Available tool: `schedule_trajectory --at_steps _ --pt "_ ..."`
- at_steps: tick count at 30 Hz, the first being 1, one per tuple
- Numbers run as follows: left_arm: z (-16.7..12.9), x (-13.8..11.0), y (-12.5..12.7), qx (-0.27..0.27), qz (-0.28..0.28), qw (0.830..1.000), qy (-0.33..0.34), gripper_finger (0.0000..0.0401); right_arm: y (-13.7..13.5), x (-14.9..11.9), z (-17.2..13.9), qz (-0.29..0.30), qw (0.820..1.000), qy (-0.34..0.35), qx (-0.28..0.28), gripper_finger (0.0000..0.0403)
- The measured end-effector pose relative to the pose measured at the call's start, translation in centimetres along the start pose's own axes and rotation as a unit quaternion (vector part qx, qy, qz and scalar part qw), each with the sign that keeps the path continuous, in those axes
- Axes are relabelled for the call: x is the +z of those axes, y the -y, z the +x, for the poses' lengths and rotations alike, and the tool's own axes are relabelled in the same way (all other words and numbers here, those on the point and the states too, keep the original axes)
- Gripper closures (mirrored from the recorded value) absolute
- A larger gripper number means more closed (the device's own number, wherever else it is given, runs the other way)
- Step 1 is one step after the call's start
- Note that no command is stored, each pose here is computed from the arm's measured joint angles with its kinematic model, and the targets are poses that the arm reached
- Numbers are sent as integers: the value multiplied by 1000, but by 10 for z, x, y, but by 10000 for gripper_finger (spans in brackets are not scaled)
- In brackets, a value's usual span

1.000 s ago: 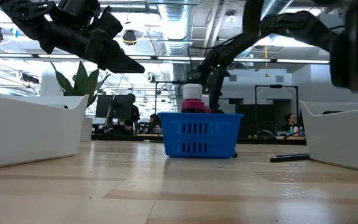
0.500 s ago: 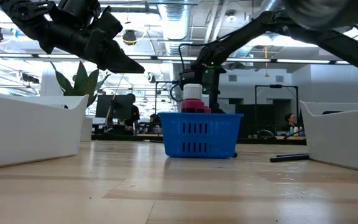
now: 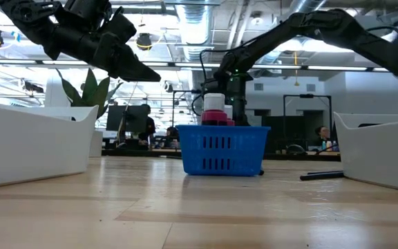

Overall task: Pick & Place Paint Supplies
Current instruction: Put the powder brush into the white bin

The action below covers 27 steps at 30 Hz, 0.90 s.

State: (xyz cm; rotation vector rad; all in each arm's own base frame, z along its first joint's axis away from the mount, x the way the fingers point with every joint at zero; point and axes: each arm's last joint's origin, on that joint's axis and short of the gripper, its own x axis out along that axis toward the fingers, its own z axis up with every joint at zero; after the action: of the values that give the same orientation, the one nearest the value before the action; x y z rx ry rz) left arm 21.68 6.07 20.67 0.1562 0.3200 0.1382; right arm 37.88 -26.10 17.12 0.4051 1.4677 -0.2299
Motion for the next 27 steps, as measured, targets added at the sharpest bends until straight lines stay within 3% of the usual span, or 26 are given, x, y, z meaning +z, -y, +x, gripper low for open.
schedule_trajectory --at_steps 6,10,15,20,27 --pt "0 0 0 0 0 1000 0 307 -1 22 -31 32 985 166 28 266" --pt "0 0 0 0 0 1000 0 307 -3 33 -36 44 973 225 17 266" --pt "0 -1 0 -1 0 1000 -3 307 -15 28 -35 48 979 192 38 266" --pt "0 -1 -2 34 -11 999 -11 307 -56 14 -56 10 988 151 37 266" --pt "10 -7 -4 116 -71 990 -25 307 -132 -18 -67 -40 988 138 -53 266"
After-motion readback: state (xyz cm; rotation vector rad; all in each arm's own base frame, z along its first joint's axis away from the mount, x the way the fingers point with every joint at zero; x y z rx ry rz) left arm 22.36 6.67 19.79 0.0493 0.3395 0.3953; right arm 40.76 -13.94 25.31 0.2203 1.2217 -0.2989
